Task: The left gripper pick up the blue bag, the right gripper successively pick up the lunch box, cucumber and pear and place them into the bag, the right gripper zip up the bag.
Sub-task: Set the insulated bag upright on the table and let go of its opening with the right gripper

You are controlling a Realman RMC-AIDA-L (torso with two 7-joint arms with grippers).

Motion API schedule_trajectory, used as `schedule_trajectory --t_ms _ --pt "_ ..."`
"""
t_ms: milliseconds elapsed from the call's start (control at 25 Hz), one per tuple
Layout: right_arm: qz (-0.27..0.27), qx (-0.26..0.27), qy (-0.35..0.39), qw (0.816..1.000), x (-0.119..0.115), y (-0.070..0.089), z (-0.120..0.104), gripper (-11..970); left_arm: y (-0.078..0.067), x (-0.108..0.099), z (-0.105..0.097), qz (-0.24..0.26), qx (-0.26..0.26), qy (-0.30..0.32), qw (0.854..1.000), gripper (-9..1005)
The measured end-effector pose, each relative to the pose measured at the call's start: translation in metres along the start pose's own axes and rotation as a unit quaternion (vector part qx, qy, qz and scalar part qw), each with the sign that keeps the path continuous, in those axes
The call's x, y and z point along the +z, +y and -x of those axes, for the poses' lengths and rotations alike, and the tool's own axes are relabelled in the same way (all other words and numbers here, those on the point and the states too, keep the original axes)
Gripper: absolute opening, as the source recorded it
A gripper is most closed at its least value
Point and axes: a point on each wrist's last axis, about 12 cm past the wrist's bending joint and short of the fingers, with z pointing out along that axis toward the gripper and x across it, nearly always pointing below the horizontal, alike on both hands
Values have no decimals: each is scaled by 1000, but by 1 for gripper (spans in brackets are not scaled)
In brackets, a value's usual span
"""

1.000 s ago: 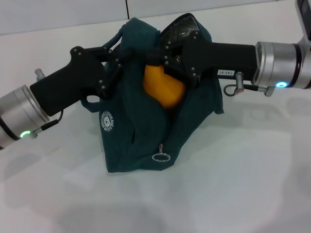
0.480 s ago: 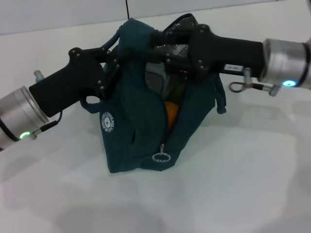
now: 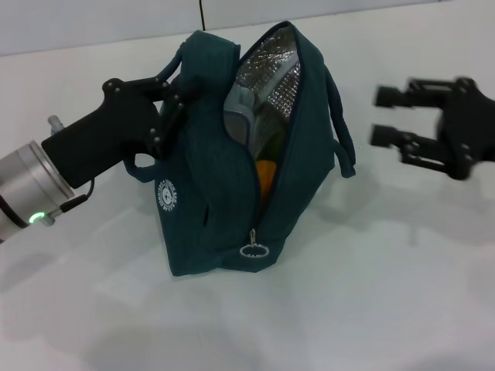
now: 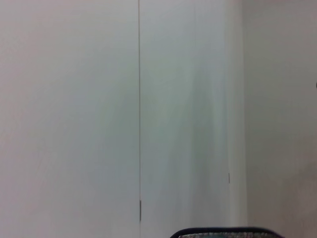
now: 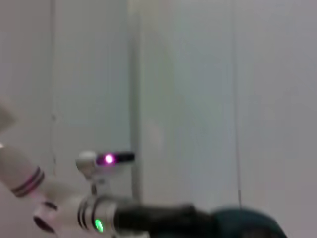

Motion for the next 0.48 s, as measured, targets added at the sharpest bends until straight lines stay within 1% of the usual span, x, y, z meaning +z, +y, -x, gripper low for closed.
schedule_trajectory --t_ms 80,160,280,400,480 --pt "-14 21 19 1000 -7 0 -8 486 0 1 0 -1 1 0 1000 45" --pt "-32 42 52 997 -5 -3 -23 484 0 2 1 -3 2 -1 1000 45" --pt "-40 67 91 993 10 -6 -42 481 0 4 2 -5 1 -3 1000 45" --pt "-13 77 111 991 32 -8 -50 482 0 5 2 -6 0 -4 1000 45" --pt "-1 76 121 990 42 -8 -52 482 -1 4 1 -5 0 -4 1000 45"
